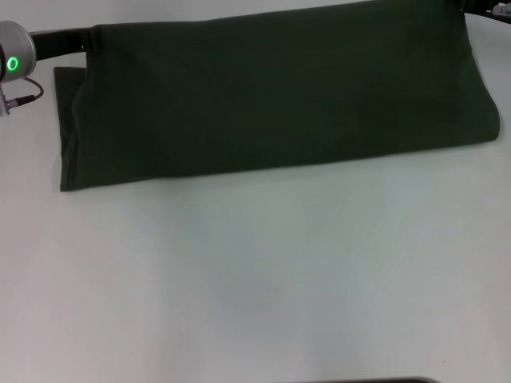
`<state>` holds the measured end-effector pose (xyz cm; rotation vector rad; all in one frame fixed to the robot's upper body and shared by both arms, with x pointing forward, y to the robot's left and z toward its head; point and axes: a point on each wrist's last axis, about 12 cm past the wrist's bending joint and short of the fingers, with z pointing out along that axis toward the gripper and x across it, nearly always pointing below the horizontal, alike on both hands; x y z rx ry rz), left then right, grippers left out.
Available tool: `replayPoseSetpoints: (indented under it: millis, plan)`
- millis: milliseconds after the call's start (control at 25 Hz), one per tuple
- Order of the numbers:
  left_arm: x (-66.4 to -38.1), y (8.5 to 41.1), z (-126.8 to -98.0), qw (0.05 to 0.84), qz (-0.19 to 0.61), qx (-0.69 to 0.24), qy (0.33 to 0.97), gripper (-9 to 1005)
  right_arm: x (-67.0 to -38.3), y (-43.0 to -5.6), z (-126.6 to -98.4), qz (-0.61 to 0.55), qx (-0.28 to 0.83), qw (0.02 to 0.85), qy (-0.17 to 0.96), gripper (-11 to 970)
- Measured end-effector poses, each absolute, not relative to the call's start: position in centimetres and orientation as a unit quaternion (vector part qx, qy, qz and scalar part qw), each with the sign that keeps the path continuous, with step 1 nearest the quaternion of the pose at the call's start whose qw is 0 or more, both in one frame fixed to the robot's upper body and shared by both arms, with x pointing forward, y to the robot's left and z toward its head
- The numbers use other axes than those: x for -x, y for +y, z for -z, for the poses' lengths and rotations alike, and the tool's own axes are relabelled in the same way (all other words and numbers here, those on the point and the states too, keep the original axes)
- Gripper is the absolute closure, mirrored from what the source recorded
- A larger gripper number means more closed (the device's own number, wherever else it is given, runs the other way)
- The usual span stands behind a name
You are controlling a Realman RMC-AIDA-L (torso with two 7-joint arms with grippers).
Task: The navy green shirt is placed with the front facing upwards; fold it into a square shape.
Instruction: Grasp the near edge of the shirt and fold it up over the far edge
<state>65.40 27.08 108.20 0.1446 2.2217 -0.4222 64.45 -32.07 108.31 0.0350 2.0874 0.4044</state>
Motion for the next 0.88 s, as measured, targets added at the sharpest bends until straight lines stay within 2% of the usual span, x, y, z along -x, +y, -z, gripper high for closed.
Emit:
replayPoseSetpoints:
  millis: [520, 840, 880]
  plan:
    - [-65.3, 26.6, -107.9, 0.426, 0.164, -0.055, 0.888, 933, -64.3, -31.8, -107.8, -0.163, -0.019, 0.485, 0.859, 915]
    - [-65.1, 25.9, -107.4, 0.426, 0.155, -0.061, 0.889, 918, -64.3, -30.3, -107.7, -0.176, 0.022, 0.487, 0.855, 916]
    - [-65.0, 25.9, -107.4, 0.427, 0.155, -0.059, 0.889, 881, -64.3, -30.2, -107.7, -0.176, 0.024, 0.486, 0.856, 916]
